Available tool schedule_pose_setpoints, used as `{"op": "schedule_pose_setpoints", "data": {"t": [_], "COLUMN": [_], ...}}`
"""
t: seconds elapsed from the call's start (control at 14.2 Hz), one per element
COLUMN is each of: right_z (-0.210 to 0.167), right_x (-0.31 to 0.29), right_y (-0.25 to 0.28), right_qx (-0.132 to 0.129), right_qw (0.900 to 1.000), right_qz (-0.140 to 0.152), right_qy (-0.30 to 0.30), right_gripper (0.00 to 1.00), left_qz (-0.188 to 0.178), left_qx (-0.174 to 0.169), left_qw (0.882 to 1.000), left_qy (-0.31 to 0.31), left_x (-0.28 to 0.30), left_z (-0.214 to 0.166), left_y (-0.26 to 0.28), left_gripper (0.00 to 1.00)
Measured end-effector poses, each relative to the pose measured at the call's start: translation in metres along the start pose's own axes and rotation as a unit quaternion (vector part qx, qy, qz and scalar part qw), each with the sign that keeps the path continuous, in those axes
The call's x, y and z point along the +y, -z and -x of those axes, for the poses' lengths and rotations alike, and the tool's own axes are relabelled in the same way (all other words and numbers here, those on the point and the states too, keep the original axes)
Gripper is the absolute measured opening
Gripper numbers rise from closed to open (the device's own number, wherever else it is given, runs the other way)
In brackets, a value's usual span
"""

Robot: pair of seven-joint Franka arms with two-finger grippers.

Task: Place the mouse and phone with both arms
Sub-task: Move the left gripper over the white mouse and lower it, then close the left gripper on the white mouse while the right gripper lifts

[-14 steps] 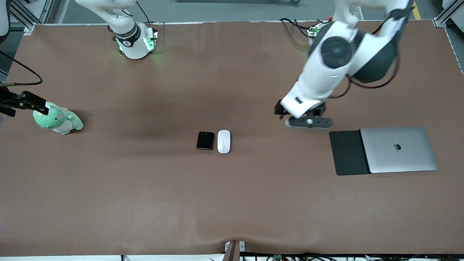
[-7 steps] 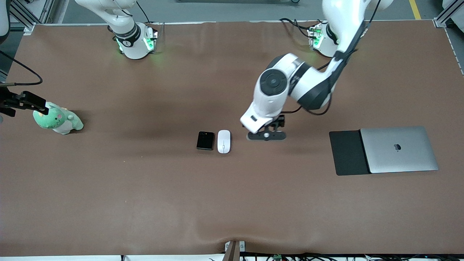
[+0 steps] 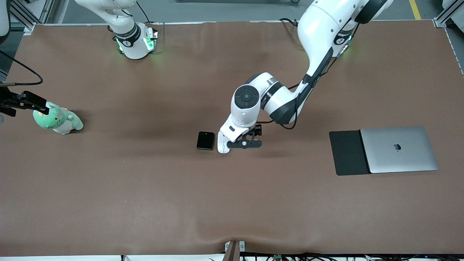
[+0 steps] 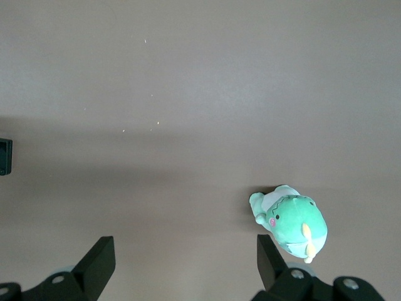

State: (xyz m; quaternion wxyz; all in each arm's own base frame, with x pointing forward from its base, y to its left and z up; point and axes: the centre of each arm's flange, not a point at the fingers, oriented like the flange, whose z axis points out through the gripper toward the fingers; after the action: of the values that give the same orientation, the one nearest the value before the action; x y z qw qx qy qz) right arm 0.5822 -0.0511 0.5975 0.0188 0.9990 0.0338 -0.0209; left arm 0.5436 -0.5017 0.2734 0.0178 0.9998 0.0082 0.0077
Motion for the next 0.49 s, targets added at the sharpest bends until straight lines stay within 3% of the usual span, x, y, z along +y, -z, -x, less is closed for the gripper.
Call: {"op": "schedule_pose_setpoints", "data": {"t": [0.28,0.49], "right_z": [-0.003,-0.008], "right_x": [-0.009,-0.024], "right_y": [-0.008,-0.020], "right_qx": [-0.006,-0.014], "right_qw": [1.000,0.999], "right_qz": [-0.019,-0.040], "right_qy": [0.005,0.015], "right_gripper": [1.00,1.00], "left_qz": [-0.003,-0.002], "left_qx": [0.037,0.042], "left_qw": [0.999,0.999], "left_qy": [0.005,0.003], "left_x": [0.025,0.035], "left_z": [0.007,0.005], "left_y": [-0.037,-0.053], "left_gripper": [1.00,1.00]}}
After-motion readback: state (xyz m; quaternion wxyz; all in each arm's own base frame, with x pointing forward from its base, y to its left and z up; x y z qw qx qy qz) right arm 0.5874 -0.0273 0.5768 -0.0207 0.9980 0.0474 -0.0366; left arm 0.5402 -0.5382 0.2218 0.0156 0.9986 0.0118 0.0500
